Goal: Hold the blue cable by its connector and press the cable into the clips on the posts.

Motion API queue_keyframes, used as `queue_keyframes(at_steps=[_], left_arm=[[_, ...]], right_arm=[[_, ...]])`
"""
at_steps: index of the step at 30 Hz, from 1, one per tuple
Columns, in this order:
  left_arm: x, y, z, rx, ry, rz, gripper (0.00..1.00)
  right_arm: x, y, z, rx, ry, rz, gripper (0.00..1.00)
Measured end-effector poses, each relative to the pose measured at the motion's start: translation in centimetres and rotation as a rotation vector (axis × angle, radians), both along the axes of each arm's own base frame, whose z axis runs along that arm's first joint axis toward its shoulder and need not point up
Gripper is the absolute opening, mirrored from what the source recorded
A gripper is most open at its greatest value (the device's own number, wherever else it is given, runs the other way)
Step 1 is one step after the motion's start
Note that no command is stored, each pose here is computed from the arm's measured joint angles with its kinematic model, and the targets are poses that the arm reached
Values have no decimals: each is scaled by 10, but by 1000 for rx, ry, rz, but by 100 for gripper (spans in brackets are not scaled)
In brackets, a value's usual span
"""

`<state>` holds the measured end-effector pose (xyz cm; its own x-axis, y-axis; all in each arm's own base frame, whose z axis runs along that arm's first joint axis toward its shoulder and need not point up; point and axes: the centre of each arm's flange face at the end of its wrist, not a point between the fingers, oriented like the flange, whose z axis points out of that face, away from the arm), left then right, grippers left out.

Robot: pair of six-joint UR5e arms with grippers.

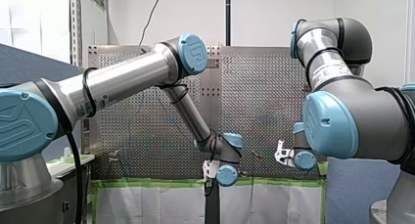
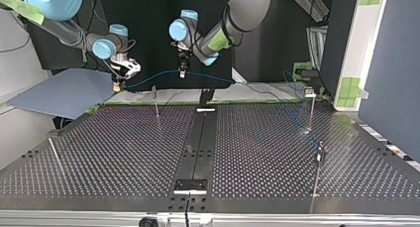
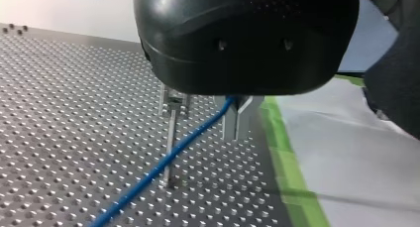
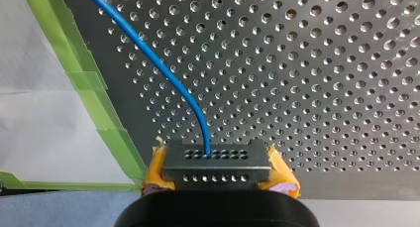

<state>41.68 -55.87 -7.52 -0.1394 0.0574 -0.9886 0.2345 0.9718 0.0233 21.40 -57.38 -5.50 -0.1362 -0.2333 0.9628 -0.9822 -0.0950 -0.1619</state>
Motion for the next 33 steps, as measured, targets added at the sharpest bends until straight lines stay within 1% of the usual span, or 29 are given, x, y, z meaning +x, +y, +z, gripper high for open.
queue_keyframes(at_steps=[3, 6, 10, 18, 21, 23, 26, 28, 30, 31, 33], left_arm=[[5, -8, 7, -11, -7, -1, 0], [11, -16, 15, -20, -15, -2, 0], [20, -25, 26, -40, -32, -2, 0], [39, -41, 48, -88, -73, -3, 0], [47, -46, 56, -108, -86, -9, 0], [49, -49, 56, -113, -88, -13, 0], [50, -54, 48, -110, -76, -22, 0], [48, -57, 40, -105, -63, -27, 0], [46, -60, 32, -101, -51, -31, 0], [46, -61, 28, -100, -47, -31, 0], [47, -62, 20, -98, -40, -31, 0]], right_arm=[[-1, -1, 0, 0, -1, 1, 2], [-6, -6, 1, -2, -11, -6, 2], [-14, -13, 3, -6, -30, -12, 2], [-21, -31, 11, -7, -38, -18, 2], [-24, -37, 12, -10, -46, -13, 2], [-25, -40, 10, -8, -50, -10, 2], [-27, -44, 3, 6, -53, -2, 2], [-27, -46, -3, 20, -54, 8, 2], [-28, -46, -10, 38, -55, 17, 2], [-28, -46, -15, 51, -56, 23, 2], [-29, -45, -20, 64, -59, 31, 2]])
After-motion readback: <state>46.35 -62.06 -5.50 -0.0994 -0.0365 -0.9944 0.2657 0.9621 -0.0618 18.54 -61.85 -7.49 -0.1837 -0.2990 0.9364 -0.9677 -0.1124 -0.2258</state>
